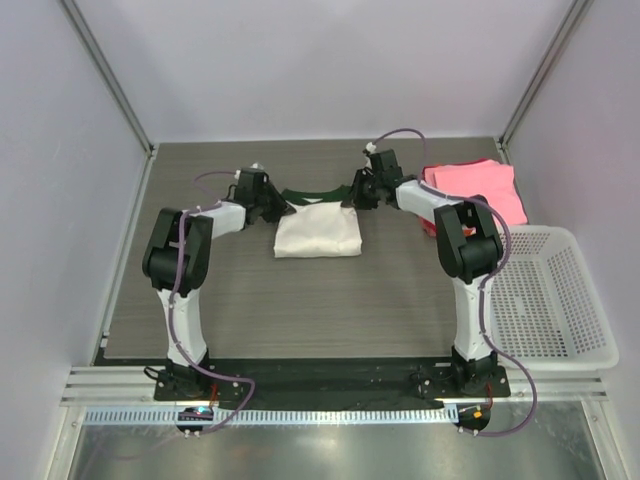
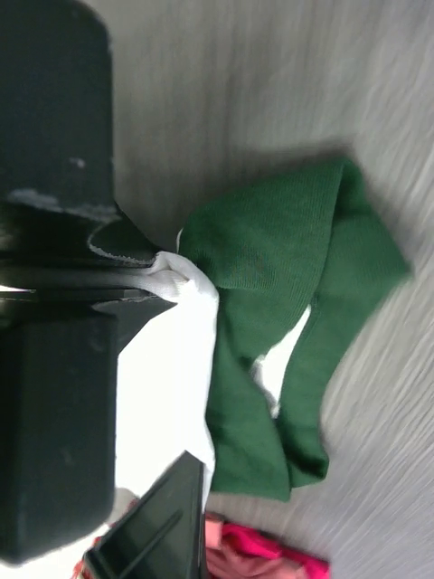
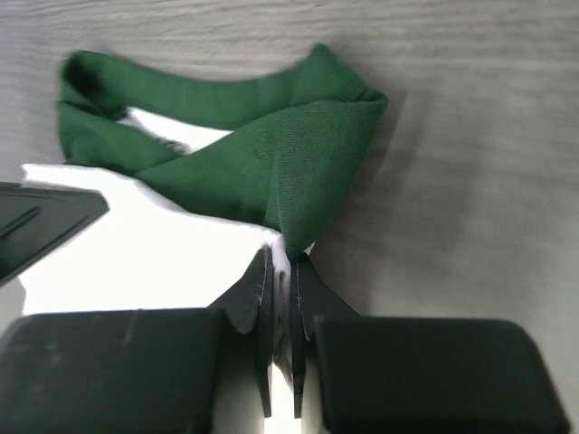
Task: Fold and stack the t-shirts
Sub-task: Neatly place the folded tshirt to the corner
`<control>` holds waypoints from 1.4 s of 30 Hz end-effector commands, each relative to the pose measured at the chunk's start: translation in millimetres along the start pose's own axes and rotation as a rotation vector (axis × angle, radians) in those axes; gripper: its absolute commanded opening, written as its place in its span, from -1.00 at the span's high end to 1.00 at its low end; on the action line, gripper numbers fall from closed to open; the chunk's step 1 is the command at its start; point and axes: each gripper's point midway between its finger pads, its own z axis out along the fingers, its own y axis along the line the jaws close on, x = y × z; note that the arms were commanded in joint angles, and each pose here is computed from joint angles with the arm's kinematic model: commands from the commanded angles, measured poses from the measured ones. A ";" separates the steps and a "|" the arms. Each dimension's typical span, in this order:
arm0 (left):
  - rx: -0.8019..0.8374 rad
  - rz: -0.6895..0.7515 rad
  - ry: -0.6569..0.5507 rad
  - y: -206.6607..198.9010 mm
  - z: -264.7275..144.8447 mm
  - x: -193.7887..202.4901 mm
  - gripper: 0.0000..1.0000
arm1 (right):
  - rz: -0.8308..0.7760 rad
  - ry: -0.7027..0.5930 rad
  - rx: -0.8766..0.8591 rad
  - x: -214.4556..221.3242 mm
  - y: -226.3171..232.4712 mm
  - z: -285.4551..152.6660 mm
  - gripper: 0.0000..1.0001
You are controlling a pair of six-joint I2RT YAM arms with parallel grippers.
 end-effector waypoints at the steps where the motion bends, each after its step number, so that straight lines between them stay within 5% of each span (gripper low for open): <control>1: 0.148 0.085 -0.143 -76.5 -48.7 -25.6 1.00 | -0.082 -0.211 -0.079 -63.9 59.1 -80.8 0.98; 13: 0.546 0.176 -0.221 -293.5 -147.7 34.4 1.00 | 0.144 -0.537 0.252 -136.5 -12.6 -301.6 0.98; 21: 0.796 0.141 -0.218 -394.3 -149.9 83.0 1.00 | 0.273 -0.707 0.515 -146.6 -100.0 -415.8 0.98; 25: 0.838 0.085 -0.131 -419.6 -100.8 123.3 1.00 | 0.330 -0.743 0.586 -146.8 -131.6 -438.7 0.98; 31: 0.902 0.028 -0.116 -449.6 -79.7 143.4 1.00 | 0.387 -0.753 0.653 -148.1 -170.2 -455.4 0.98; 37: 0.911 -0.013 -0.199 -464.9 -43.9 133.4 1.00 | 0.439 -0.711 0.586 -163.4 -201.3 -429.8 0.98; 40: 0.851 -0.018 -0.263 -448.0 4.9 138.4 1.00 | 0.486 -0.715 0.584 -175.9 -224.3 -410.8 0.98; 41: 0.880 -0.039 -0.306 -457.3 -1.1 128.0 0.91 | 0.501 -0.714 0.564 -182.0 -231.1 -401.0 0.98; 42: 0.799 -0.065 -0.354 -430.5 37.7 128.8 0.76 | 0.515 -0.688 0.531 -190.0 -245.2 -379.3 0.95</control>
